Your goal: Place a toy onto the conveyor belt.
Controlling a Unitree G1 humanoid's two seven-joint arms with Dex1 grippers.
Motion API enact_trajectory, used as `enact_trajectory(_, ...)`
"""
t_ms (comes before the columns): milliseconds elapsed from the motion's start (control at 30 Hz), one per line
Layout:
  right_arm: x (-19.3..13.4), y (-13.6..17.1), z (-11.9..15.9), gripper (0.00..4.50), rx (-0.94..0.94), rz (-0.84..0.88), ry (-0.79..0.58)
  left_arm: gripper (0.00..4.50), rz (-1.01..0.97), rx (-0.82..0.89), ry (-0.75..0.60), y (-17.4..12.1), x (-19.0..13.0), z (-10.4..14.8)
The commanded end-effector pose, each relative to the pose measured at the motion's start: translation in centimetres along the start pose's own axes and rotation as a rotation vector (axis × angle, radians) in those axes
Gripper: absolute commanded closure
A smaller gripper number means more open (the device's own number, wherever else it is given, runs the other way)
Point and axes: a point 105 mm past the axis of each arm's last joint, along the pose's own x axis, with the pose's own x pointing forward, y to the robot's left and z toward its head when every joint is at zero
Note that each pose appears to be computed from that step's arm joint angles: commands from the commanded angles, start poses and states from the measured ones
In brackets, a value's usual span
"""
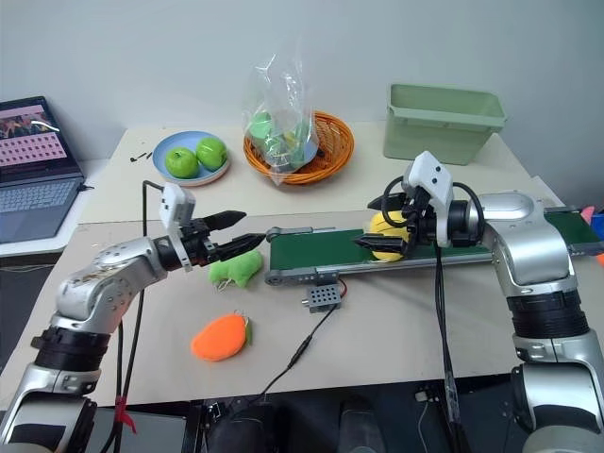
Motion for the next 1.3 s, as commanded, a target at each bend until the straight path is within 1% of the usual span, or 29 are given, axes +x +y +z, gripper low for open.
enact_trajectory(33, -0.3, -0.6, 1.7, 0.0, -0.055, 0.011, -0.026, 0.05, -0.022, 0.075, -0.061, -1.2, -0.8, 2.4)
enact_trajectory(133, 0.2, -0.6, 2.4, 0.0, -0.063, 0.043, -0.046, 0.05, 0.016, 0.126, 0.005, -0.4, -1.3, 1.5)
enact_trajectory(233, 0.7, -0.6, 2.8, 0.0, -0.075, 0.065, -0.053, 0.05, 0.038, 0.162, 0.024, 0.1, -1.7, 1.3)
enact_trajectory(400, 1.1, -0.5, 3.3, 0.0, -0.091, 0.093, -0.06, 0.05, 0.042, 0.168, -0.007, 0.1, -1.6, 1.4)
enact_trajectory(700, 1.1, -0.5, 3.3, 0.0, -0.105, 0.093, -0.059, 0.05, 0.009, 0.106, -0.035, -0.4, -0.8, 1.2)
enact_trajectory(867, 1.1, -0.5, 3.4, 0.0, -0.103, 0.091, -0.063, 0.05, -0.02, 0.109, -0.038, -1.0, 0.2, 1.3)
enact_trajectory(1300, 1.0, -0.4, 3.0, 0.0, -0.088, 0.081, -0.064, 0.05, -0.033, 0.106, -0.027, -1.1, 0.5, 1.8)
